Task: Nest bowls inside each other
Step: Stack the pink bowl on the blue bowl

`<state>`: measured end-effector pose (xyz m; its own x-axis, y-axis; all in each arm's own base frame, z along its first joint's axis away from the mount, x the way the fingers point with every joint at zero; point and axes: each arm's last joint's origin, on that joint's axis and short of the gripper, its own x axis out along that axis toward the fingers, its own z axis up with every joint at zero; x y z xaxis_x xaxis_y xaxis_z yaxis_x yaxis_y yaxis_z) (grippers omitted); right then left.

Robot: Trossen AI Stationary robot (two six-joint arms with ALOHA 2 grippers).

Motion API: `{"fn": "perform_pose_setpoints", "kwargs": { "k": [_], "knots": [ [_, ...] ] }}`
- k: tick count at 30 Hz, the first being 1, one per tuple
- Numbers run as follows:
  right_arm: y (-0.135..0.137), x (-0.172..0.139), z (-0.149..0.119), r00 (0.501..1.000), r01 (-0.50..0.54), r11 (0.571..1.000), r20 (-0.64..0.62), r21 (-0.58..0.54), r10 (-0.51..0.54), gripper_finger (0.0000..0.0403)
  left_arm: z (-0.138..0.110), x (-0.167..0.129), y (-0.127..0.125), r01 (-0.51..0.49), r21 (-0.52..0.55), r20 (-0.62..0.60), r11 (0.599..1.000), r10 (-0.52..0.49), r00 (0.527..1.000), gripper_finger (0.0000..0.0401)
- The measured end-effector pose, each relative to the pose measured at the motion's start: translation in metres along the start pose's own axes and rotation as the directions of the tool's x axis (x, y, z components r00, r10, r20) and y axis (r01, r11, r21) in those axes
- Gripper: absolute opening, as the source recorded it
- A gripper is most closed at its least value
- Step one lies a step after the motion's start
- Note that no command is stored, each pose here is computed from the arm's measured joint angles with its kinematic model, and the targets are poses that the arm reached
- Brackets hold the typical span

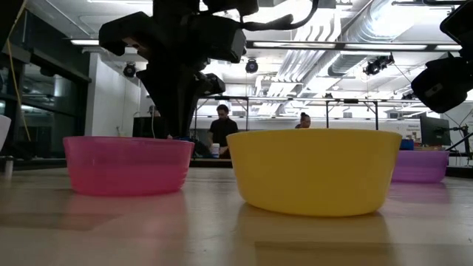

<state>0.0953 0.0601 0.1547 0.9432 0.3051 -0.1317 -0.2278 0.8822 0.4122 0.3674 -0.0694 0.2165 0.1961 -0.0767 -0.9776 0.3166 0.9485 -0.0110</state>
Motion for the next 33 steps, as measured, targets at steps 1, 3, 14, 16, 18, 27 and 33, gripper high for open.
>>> {"fn": "perform_pose_setpoints", "kwargs": {
  "k": [1, 3, 14, 16, 18, 27, 33],
  "knots": [
    [0.0, 0.0, 0.0, 1.0, 0.0, 1.0, 0.0, 0.0, 0.0, 0.0169, 0.0, 0.0, 0.0, 0.0, 0.002, 0.0, 1.0, 0.0, 1.0, 0.0052],
    [0.0, 0.0, 0.0, 1.0, 0.0, 1.0, 0.0, 0.0, 0.0, 0.0169, 0.0, 0.0, 0.0, 0.0, 0.004, 0.0, 1.0, 0.0, 1.0, 0.0052],
    [0.0, 0.0, 0.0, 1.0, 0.0, 1.0, 0.0, 0.0, 0.0, 0.0169, 0.0, 0.0, 0.0, -0.005, -0.007, -0.001, 1.0, 0.005, 1.0, 0.0131],
    [0.0, 0.0, 0.0, 1.0, 0.0, 1.0, 0.0, 0.0, 0.0, 0.0169, 0.0, 0.0, 0.0, -0.006, -0.007, -0.002, 1.0, 0.006, 1.0, 0.0145],
    [0.0, 0.0, 0.0, 1.0, 0.0, 1.0, 0.0, 0.0, 0.0, 0.0169, -0.001, 0.0, 0.0, -0.005, -0.002, -0.009, 1.0, 0.005, 1.0, 0.0152],
    [0.0, 0.0, 0.0, 1.0, 0.0, 1.0, 0.0, 0.0, 0.0, 0.0169, -0.011, 0.017, -0.001, 0.004, 0.018, -0.033, 1.0, -0.004, 0.999, 0.0155],
    [0.0, 0.0, 0.0, 1.0, 0.0, 1.0, 0.0, 0.0, 0.0, 0.0169, -0.014, 0.022, -0.001, 0.002, 0.015, -0.048, 1.0, -0.001, 0.999, 0.0155]
  ]
}}
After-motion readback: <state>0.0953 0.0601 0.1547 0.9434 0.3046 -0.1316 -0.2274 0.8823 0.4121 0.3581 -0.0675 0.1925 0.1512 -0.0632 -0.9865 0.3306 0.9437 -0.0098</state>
